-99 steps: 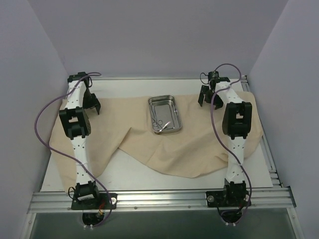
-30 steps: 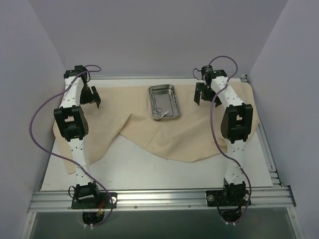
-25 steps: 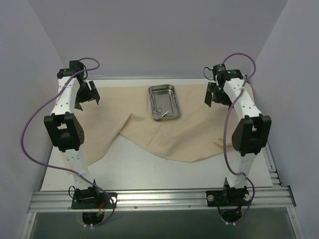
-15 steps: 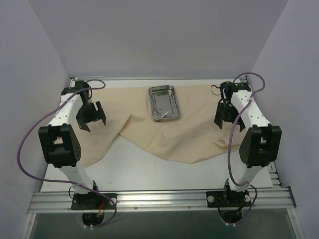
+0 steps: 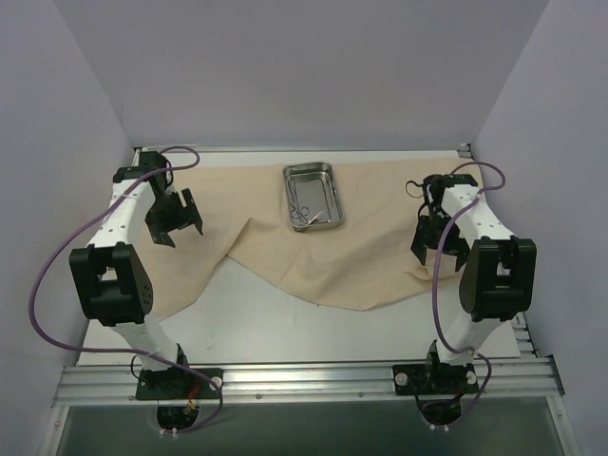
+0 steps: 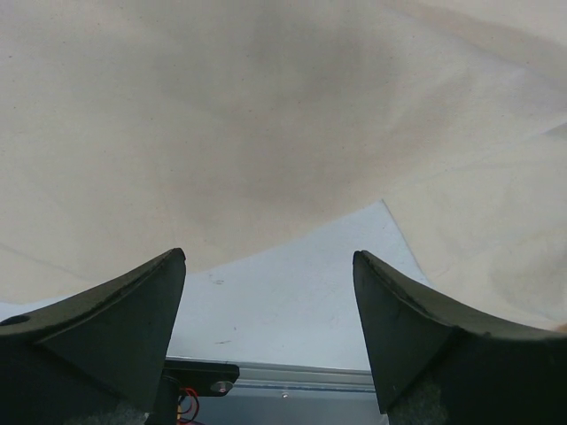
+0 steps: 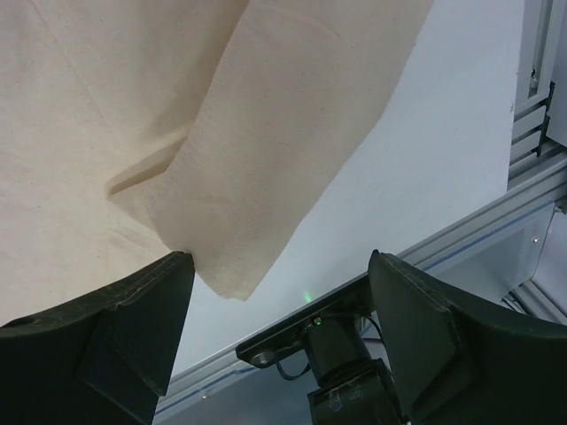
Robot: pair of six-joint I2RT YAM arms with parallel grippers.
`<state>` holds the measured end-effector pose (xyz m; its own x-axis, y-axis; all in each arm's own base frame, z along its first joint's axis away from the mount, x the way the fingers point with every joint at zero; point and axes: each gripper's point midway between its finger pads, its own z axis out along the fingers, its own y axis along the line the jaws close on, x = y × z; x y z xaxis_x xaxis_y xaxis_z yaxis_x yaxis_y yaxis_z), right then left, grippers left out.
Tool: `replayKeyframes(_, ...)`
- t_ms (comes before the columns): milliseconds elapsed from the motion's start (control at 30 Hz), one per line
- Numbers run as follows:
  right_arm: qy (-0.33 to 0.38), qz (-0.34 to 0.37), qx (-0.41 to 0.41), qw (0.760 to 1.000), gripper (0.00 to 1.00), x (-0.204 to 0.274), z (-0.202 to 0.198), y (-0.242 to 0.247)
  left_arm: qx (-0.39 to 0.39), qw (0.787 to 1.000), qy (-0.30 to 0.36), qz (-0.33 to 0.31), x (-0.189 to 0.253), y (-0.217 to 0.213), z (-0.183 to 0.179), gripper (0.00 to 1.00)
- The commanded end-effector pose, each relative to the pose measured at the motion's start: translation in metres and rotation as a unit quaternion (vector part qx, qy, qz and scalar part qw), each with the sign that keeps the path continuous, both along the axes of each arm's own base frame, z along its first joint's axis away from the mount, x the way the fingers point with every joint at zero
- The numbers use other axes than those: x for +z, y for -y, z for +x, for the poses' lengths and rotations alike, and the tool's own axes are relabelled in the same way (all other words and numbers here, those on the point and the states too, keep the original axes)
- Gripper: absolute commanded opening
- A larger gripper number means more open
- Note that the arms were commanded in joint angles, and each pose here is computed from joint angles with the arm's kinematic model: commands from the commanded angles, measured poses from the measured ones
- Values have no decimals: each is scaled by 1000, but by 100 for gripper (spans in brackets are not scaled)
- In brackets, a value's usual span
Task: Open and lay out the surgical kit
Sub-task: Smooth out the surgical kit at the center of the board.
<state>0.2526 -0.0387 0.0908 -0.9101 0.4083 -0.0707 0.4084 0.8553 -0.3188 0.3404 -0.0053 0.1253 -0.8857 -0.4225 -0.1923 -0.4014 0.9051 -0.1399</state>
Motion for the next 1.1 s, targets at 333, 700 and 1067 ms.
replayKeyframes(333,-15,37,-67,997,52,-20,-19,8,-9,999,36,-6,13,1,11,85)
replayKeyframes(700,-3,42,-49,998,70,-6,-12,8,-12,999,32,-12,8,3,9,85)
replayKeyframes(1067,-14,45,-113,992,0,-20,-26,15,-11,999,28,-15,5,4,6,85)
